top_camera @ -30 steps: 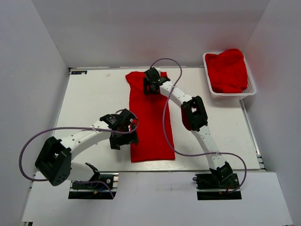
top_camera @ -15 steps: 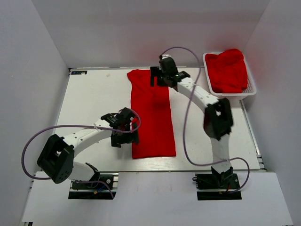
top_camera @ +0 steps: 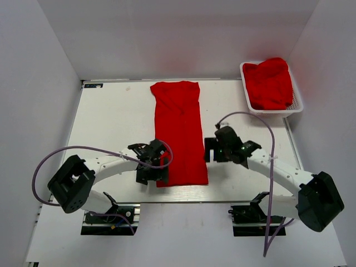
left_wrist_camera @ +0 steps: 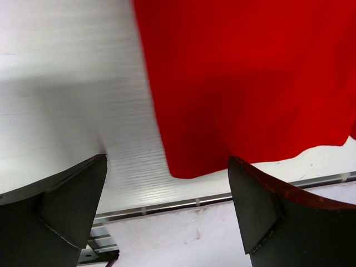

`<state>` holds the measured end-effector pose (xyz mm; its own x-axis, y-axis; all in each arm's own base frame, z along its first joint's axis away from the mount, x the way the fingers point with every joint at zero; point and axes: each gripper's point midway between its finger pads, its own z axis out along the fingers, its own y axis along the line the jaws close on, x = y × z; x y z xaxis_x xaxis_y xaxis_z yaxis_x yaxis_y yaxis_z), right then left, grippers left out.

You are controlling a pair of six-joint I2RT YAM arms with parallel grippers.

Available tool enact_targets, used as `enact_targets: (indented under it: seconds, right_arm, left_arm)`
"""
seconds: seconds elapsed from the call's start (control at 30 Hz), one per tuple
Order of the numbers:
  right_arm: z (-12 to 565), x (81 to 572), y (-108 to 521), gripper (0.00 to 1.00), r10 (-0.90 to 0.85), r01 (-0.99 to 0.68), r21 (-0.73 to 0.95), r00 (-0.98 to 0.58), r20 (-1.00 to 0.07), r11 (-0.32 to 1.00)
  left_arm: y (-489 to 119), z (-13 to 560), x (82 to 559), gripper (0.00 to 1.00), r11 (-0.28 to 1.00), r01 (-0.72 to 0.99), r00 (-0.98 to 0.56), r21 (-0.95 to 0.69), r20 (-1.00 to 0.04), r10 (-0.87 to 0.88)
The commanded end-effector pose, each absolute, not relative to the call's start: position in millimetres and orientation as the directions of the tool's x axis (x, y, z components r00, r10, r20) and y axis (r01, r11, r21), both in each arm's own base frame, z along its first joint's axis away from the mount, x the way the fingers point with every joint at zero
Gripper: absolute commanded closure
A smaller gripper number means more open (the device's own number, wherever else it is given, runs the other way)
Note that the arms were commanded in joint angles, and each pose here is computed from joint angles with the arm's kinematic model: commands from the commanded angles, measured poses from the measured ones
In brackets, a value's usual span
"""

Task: Fold and stack the t-shirts
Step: Fold the tshirt

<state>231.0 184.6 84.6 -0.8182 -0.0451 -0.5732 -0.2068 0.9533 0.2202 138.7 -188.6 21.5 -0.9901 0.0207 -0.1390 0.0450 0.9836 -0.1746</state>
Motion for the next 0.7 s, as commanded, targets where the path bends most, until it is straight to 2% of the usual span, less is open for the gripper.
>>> enact_targets:
  seconds: [0.0,0.17,0.5,0.63,0.67]
  right_arm:
    - [76,200,194,0.10,-0.019,-0.197,0.294,-0.858,-0.514,0.935]
    - [49,168,200,0.10,-0.033,-0.174,0.308,-0.909,-0.415,0.935]
    - [32,144,197,0.11,-0.031,-0.123,0.232,-0.931,-0.364,0.965]
    - [29,143,200,0.17,-0.036,-0.120,0.217,-0.935,-0.353,0.969]
    - [28,141,200,0.19,-0.045,-0.127,0.215,-0.935,-0.351,0.968]
  left_arm:
    - [-201,21,139,0.00,0.979,0.061,-0.987,-0.196,-0.157,0.030]
    - [-205,20,138,0.00,0.975,0.044,-0.982,-0.220,-0.191,0.001]
    - [-210,10,130,0.00,0.970,0.037,-0.983,-0.239,-0.182,-0.007]
    - [-208,10,130,0.13,0.969,0.029,-0.980,-0.246,-0.196,-0.020]
    - [-208,10,130,0.19,0.969,0.029,-0.980,-0.246,-0.196,-0.020]
